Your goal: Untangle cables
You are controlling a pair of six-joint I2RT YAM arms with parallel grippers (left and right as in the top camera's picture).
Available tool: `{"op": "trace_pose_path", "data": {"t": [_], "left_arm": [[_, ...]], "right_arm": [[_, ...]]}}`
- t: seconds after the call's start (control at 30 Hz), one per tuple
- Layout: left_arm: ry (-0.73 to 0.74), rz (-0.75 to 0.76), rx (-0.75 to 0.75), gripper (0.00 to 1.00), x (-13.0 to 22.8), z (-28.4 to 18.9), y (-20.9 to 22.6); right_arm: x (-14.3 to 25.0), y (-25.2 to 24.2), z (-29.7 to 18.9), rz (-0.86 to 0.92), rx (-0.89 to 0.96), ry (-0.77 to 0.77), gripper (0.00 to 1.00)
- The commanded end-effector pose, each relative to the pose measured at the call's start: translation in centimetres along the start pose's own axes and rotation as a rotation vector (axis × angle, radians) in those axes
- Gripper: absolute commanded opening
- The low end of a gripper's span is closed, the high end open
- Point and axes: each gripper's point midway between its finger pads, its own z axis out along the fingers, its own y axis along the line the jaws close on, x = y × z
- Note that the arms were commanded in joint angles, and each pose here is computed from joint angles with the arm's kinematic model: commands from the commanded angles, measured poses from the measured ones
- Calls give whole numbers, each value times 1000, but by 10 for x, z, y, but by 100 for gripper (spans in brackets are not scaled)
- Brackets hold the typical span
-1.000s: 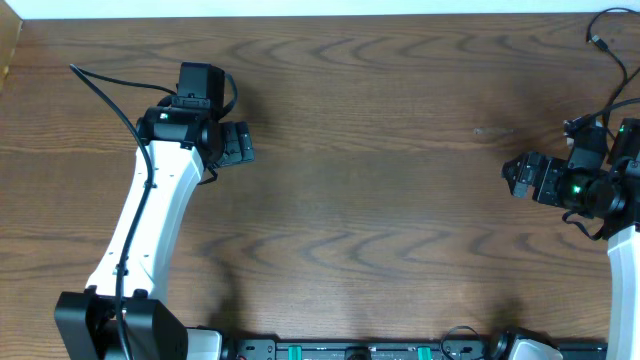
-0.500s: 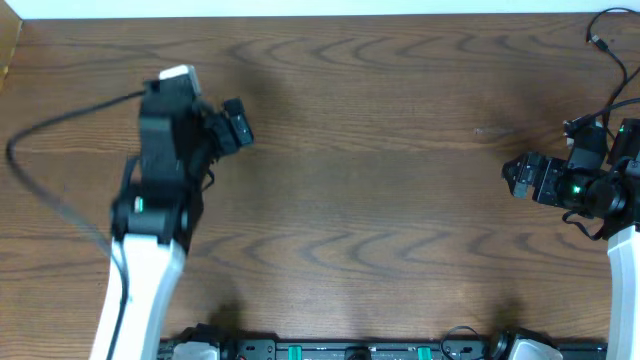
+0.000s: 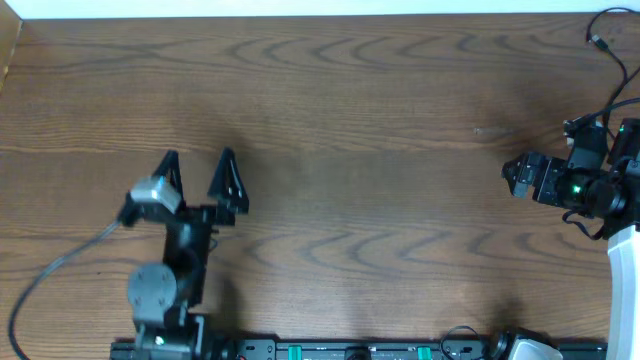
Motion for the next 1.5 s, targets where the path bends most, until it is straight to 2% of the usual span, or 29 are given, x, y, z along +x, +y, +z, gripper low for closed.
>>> {"op": "trace_pose_path", "data": {"t": [0.0, 0.2, 0.47, 0.7, 0.9, 1.47], "left_arm": [[-77, -5, -4, 97, 18, -20, 14], [-139, -23, -36, 97, 39, -36, 34], [-11, -12, -158, 97, 72, -42, 62], [191, 8, -348, 97, 123, -60, 102], [219, 100, -332, 97, 126, -60, 101], [223, 100, -327, 97, 127, -60, 100]], "right_arm": [[0, 3, 1, -17, -9, 4, 99], [0, 3, 1, -17, -9, 4, 99], [0, 3, 1, -17, -9, 4, 99], [0, 3, 1, -17, -9, 5, 99], [0, 3, 1, -17, -9, 5, 99], [0, 3, 1, -17, -10, 4, 99]]}}
